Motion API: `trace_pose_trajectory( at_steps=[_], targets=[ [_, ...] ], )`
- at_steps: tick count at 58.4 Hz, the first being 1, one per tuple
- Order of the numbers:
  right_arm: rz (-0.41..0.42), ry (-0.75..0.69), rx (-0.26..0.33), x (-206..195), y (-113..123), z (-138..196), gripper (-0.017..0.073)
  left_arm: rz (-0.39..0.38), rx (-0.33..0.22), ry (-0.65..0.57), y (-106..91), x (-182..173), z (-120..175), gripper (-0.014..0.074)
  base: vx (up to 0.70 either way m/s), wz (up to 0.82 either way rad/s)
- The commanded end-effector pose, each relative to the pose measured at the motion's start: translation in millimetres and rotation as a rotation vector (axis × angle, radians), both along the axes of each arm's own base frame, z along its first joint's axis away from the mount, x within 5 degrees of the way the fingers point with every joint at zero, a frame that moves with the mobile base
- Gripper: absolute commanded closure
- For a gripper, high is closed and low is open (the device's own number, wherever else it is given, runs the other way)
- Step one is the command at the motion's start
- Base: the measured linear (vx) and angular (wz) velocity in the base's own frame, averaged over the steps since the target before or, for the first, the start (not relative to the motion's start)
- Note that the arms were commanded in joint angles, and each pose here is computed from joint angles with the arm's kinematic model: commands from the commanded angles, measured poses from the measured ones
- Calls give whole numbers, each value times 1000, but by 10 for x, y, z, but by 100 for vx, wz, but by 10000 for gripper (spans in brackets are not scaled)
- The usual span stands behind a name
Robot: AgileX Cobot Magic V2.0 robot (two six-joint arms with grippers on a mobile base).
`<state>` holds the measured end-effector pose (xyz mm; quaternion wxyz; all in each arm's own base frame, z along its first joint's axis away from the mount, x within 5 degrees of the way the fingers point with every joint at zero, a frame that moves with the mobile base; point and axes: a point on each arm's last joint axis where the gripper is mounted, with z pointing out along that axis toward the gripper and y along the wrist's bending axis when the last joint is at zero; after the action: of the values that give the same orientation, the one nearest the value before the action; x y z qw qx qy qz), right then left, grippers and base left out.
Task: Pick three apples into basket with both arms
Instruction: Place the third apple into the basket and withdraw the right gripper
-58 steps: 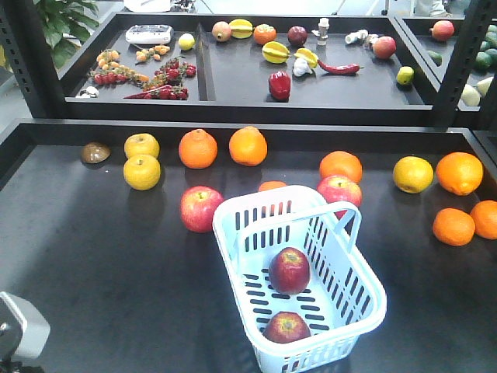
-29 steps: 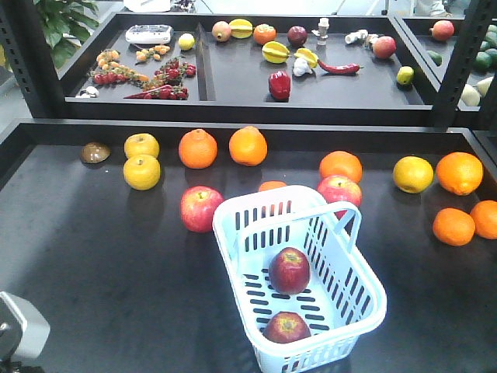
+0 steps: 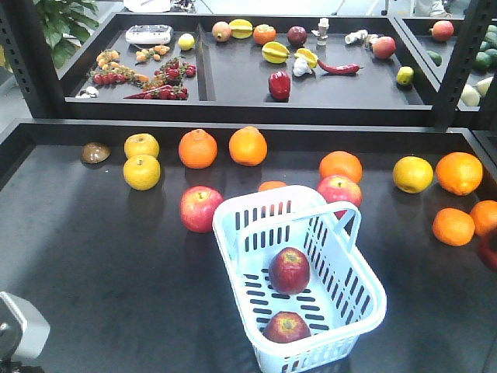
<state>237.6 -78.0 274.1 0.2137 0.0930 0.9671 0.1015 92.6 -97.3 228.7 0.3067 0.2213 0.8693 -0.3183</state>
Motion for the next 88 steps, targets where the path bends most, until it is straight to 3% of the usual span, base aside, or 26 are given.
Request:
trace_pose_trajectory(
  at_steps=[1,8,18,29,36,44,52,58,63,68,79,88],
  targets=[
    [133,-205,44,-54,359,405,564,31,-49,-26,-22,41,102,599,0,0],
    [288,-248,64,-74,747,494,564,31,-49,-26,-22,41,102,599,0,0],
    [446,-241,102,-7,1203,422,532,31,-49,-26,-22,41,102,599,0,0],
    [598,-209,114,91,1636,234,357,31,-49,-26,-22,41,102,599,0,0],
    [598,-216,108,205,1763,113,130,31,-49,-26,-22,41,102,599,0,0],
    [578,-236,120,288,1840,46,-64,31,-49,-26,-22,41,102,599,0,0],
    [585,-235,108,307,1848,16,-131,31,-49,-26,-22,41,102,599,0,0],
    [608,-244,98,300,1848,24,-108,31,-49,-26,-22,41,102,599,0,0],
    [624,-253,103,277,1853,53,-35,31,-49,-26,-22,41,102,599,0,0],
    [665,-258,103,209,1852,111,103,31,-49,-26,-22,41,102,599,0,0],
    [742,-281,26,-7,1767,303,577,31,-49,-26,-22,41,102,599,0,0],
    [761,-338,2,-306,1684,467,569,31,-49,-26,-22,41,102,599,0,0]
  ],
)
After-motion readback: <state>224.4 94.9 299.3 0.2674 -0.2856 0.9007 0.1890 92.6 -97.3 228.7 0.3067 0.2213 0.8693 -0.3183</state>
